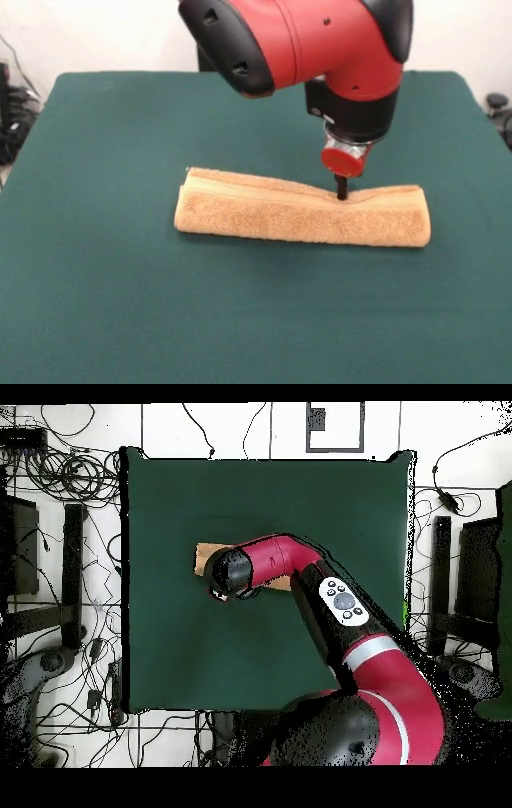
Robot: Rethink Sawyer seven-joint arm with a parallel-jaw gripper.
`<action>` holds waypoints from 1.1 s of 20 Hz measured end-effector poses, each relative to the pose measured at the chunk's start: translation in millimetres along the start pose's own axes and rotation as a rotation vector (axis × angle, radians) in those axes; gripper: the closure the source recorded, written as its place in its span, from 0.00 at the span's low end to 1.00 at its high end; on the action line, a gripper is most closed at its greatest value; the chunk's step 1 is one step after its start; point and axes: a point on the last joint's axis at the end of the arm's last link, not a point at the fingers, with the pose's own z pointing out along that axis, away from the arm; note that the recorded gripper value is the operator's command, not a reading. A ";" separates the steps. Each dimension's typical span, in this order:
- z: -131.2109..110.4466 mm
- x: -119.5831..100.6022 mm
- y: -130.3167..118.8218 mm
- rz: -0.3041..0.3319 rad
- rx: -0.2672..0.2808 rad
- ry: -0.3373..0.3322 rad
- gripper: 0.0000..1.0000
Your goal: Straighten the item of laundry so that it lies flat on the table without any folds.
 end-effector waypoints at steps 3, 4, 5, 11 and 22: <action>-1.0 -0.1 -1.4 -0.035 -0.005 0.000 1.00; 0.1 1.0 -2.3 -0.024 -0.004 0.005 1.00; 0.9 0.9 -1.9 -0.009 -0.005 0.007 1.00; 11.1 -25.0 21.2 0.305 0.049 0.000 1.00; 13.8 -61.4 50.5 0.678 0.096 -0.045 1.00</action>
